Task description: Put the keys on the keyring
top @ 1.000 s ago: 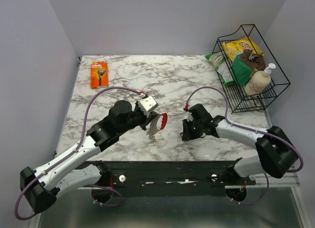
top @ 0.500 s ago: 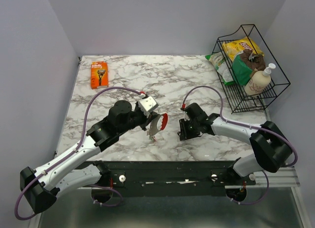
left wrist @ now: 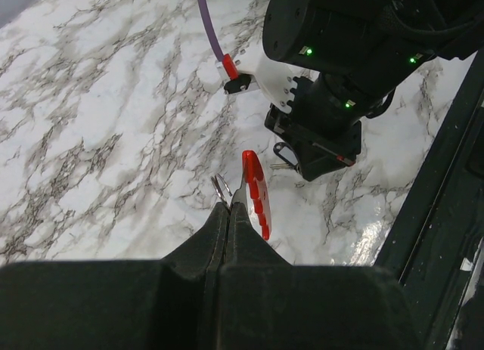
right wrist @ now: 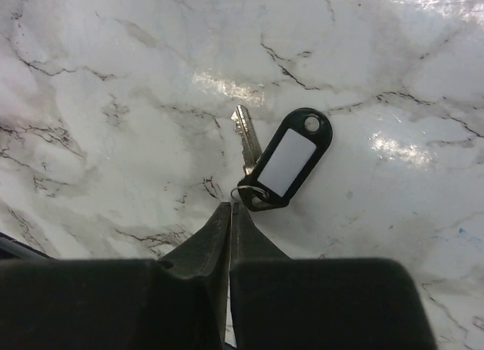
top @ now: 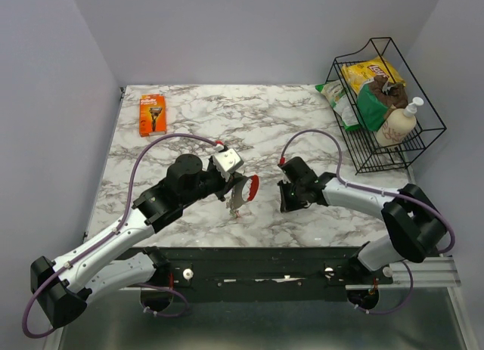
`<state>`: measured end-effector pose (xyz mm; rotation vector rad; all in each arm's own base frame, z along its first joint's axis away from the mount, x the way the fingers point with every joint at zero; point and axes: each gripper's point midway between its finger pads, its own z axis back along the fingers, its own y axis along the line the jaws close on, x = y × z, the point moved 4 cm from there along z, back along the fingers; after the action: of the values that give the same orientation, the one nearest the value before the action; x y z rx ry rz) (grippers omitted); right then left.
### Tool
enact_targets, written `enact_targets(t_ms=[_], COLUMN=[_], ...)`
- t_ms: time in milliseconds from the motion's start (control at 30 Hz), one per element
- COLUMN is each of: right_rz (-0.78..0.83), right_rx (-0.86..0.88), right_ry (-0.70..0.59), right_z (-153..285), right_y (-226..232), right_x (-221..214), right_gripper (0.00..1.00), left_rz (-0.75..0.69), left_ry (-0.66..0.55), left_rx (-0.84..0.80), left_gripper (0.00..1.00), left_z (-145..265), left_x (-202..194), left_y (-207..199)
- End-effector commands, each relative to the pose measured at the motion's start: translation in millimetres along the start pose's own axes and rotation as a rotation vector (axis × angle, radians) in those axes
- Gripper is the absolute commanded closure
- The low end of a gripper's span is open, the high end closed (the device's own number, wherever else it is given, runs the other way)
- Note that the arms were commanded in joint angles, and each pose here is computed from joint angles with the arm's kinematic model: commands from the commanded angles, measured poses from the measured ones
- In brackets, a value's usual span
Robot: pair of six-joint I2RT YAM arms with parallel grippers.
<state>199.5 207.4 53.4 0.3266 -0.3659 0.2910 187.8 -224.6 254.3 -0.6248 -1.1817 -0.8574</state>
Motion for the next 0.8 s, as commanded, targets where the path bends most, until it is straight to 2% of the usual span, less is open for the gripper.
enact_targets(t_ms=[0, 100, 333, 367, 400, 500, 600, 767], right_rz=[0.021, 0.036, 0.057, 0.06, 0.061, 0.073, 0.089, 0.091], right_rx=[-0.024, -0.011, -0.018, -0.03, -0.036, -0.058, -0.12, -0.186], right_ry=[-0.036, -0.059, -0.072, -0.063, -0.056, -0.036, -0.036, -0.006], right_z=[15.9, 22.5, 26.7, 25.1, 23.9, 19.7, 15.6, 2.4], right_y=[-3.3, -0.7, -2.3, -4.0, -5.2, -4.9, -5.5, -8.9], right_x=[1.6, 4.4, 6.6, 4.9, 3.7, 0.4, 2.2, -0.2], right_gripper=[0.93, 1.0, 0.99, 0.94, 0.73, 0.53, 0.44, 0.41], left_rz=[-0.004, -0.004, -0.002, -0.001, -0.001, -0.001, -0.002, -0.002], left_ry=[-0.045, -0.046, -0.041, -0.039, -0.037, -0.031, -0.034, -0.036], left_rx=[-0.025, -0.025, -0.021, -0.023, -0.024, -0.025, -0.026, -0.035], left_gripper=[1.0, 1.0, 1.0, 1.0, 1.0, 1.0, 1.0, 1.0], left_z=[3.1, 2.5, 0.6, 0.3, -0.3, -0.6, -0.2, 0.1], left_x=[10.4, 10.3, 8.8, 8.2, 8.2, 7.6, 8.3, 8.7], left_y=[-4.1, -4.3, -3.2, -3.4, -3.5, -3.7, -3.7, -4.9])
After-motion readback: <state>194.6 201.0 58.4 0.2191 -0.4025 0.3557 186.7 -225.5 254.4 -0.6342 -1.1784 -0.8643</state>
